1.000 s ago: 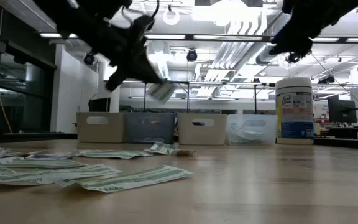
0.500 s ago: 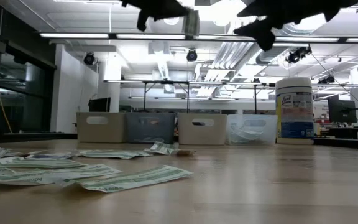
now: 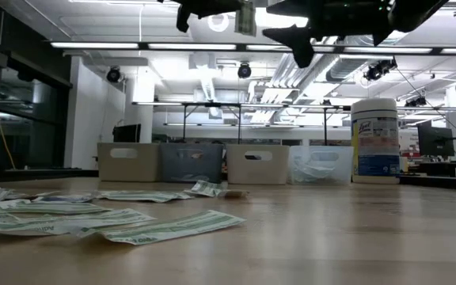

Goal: Pick & Place First Aid Supplies
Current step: Put the green bandage into the transparent bin

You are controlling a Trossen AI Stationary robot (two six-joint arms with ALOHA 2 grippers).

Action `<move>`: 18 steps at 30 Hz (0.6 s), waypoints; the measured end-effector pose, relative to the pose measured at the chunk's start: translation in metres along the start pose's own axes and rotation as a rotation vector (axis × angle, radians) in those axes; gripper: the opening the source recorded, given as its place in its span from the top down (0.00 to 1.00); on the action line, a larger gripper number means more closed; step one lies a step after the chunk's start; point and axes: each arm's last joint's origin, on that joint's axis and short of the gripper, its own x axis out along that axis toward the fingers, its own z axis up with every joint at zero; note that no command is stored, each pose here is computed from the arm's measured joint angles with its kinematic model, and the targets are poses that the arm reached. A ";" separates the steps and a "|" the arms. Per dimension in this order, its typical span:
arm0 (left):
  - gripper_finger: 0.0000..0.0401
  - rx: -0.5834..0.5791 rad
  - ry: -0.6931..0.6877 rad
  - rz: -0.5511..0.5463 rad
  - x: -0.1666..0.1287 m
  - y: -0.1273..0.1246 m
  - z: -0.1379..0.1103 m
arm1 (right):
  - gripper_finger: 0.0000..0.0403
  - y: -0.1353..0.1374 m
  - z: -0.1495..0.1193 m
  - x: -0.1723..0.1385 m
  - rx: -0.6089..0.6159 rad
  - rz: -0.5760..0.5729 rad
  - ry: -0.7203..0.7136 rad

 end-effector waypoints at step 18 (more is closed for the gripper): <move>1.00 -0.001 0.000 -0.021 0.000 -0.001 0.000 | 0.73 -0.012 0.006 0.034 -0.044 0.021 0.024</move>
